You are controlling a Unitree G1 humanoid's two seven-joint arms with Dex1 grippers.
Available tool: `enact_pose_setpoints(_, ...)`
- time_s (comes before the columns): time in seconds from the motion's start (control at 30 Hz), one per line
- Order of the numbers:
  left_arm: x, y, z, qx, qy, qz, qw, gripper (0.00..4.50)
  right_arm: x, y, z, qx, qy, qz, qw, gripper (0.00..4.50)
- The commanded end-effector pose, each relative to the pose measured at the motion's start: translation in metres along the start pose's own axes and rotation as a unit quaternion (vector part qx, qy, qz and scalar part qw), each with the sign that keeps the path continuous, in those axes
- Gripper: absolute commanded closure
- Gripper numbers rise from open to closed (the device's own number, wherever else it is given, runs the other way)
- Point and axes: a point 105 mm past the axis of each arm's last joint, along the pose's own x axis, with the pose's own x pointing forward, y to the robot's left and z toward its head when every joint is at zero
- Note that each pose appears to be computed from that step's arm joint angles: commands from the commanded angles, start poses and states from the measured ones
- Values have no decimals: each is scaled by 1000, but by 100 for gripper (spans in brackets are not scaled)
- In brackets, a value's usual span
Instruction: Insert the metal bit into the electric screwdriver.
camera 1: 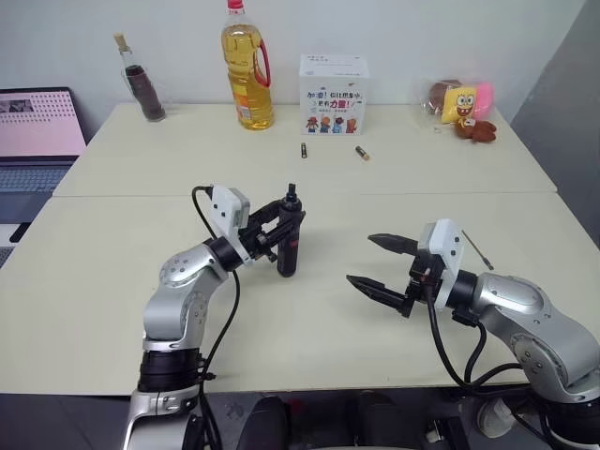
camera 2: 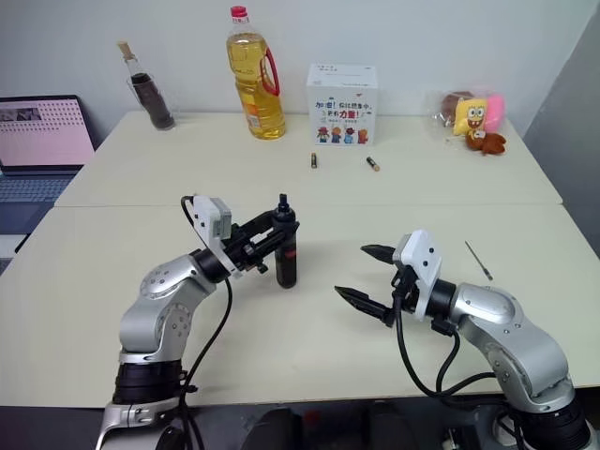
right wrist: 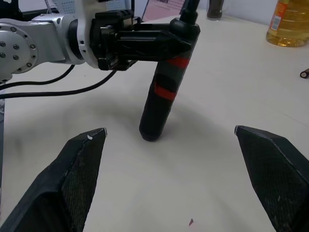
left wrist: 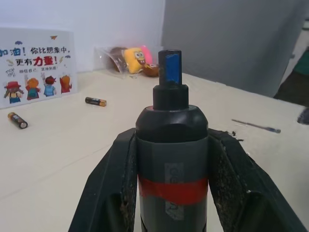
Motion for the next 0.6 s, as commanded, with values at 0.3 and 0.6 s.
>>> enact_pose_setpoints(0.3, -18, 2, 1, 21, 27, -9, 999, 284, -3, -1, 6, -15, -9, -6, 1000, 0)
enact_pose_setpoints(0.6, -11, 3, 4, 22, 21, -17, 999, 284, -23, -34, 13, -3, 32, -42, 999, 0)
